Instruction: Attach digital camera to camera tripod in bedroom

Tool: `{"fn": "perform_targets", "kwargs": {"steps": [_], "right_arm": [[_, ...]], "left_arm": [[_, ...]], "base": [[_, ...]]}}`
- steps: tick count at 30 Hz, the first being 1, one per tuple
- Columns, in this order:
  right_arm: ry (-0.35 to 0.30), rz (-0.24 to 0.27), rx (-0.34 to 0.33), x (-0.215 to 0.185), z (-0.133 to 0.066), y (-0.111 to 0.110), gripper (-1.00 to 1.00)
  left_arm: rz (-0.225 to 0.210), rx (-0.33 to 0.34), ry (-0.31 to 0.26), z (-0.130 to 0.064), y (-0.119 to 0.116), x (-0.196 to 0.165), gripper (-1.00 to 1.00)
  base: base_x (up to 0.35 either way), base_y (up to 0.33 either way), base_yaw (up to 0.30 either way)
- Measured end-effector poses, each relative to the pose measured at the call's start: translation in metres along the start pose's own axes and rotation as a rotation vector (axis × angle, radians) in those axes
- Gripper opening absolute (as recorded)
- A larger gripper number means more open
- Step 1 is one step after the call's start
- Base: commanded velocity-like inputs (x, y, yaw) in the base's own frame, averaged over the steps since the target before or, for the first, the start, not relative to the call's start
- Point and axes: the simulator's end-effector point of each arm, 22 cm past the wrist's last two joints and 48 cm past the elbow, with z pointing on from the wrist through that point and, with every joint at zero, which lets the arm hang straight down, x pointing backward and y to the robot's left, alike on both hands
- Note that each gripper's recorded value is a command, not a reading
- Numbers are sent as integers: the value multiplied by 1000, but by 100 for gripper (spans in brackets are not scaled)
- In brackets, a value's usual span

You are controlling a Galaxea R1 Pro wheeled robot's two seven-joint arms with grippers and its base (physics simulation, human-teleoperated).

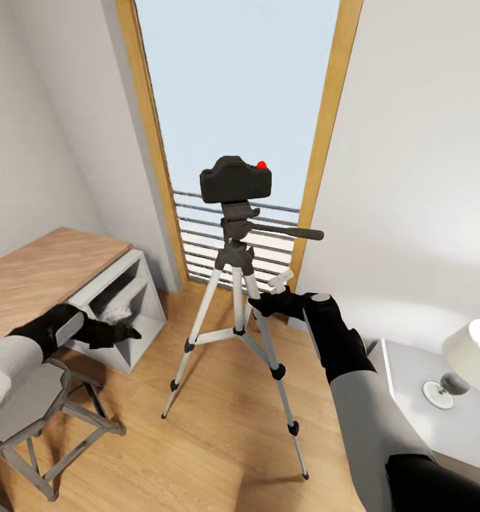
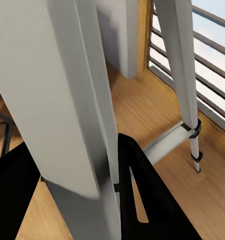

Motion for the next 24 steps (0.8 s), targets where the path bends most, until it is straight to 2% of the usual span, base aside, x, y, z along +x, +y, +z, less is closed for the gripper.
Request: {"fn": "perform_targets", "kwargs": {"steps": [1, 2, 4, 7, 9, 11, 12, 14, 15, 18, 19, 24], "right_arm": [[-1, 0, 0, 0, 0, 0, -100], [-1, 0, 0, 0, 0, 0, -100], [-1, 0, 0, 0, 0, 0, -100], [-1, 1, 1, 0, 0, 0, -100], [-1, 1, 1, 0, 0, 0, -100], [-1, 1, 1, 0, 0, 0, -100], [-1, 1, 1, 0, 0, 0, -100], [-1, 1, 1, 0, 0, 0, -100], [-1, 2, 1, 0, 0, 0, -100], [0, 2, 2, 0, 0, 0, -100], [-1, 3, 2, 0, 0, 0, -100], [0, 3, 3, 0, 0, -1, -100]], "left_arm": [[-44, -1, 6, 19, 13, 29, 100], [-66, -18, 34, 35, 27, 62, 100], [-145, -38, 38, 64, 54, 128, 100], [-186, -54, 20, 80, 71, 175, 100], [-221, -95, -8, 93, 95, 242, 100], [-227, -119, -32, 97, 104, 266, 100], [-230, -149, -39, 101, 110, 294, 100], [-233, -188, -24, 104, 115, 327, 100], [-239, -235, 6, 106, 119, 360, 100], [-251, -326, 76, 105, 124, 419, 100], [-255, -386, 126, 101, 127, 456, 100], [-261, -495, 238, 85, 128, 537, 100]], "base": [[0, 0, 0], [0, 0, 0], [0, 0, 0], [0, 0, 0], [0, 0, 0], [0, 0, 0], [0, 0, 0], [0, 0, 0], [0, 0, 0], [0, 0, 0], [0, 0, 0], [0, 0, 0]]}}
